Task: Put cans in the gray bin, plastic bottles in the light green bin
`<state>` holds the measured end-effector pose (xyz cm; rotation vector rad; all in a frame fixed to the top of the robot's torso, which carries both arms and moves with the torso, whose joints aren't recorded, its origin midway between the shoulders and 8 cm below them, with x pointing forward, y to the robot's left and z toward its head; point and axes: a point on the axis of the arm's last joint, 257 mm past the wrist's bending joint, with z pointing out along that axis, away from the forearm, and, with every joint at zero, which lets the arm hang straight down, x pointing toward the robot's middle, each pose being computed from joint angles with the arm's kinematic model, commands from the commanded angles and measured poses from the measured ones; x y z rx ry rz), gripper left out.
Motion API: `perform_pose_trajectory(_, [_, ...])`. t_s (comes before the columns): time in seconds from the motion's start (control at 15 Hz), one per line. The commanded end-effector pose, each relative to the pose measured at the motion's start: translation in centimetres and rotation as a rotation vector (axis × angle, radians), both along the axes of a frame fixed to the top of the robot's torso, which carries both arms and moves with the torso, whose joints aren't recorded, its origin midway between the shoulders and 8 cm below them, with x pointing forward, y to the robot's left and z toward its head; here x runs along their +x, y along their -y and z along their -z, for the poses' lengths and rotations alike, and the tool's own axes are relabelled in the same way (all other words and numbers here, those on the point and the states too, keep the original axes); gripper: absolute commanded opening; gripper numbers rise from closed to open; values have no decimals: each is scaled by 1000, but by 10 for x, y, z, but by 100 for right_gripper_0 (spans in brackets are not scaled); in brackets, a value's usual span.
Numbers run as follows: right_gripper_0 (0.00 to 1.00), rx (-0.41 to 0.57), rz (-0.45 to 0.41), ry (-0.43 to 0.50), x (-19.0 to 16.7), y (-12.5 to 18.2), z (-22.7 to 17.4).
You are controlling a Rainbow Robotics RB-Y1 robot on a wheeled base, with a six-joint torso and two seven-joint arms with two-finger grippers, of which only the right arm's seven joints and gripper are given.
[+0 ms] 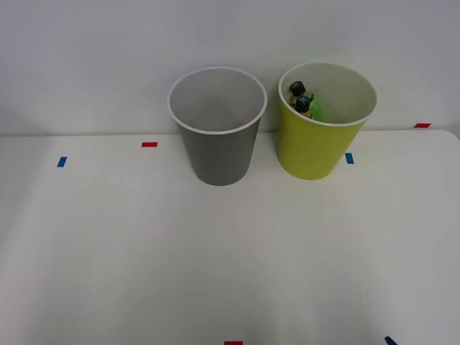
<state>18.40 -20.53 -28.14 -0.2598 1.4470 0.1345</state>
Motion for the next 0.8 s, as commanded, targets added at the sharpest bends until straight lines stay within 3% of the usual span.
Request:
perform_pose_trajectory(0.07, [71, 0, 0, 0, 0, 0, 0])
perform_pose_trajectory(0.8, [71, 0, 0, 0, 0, 0, 0])
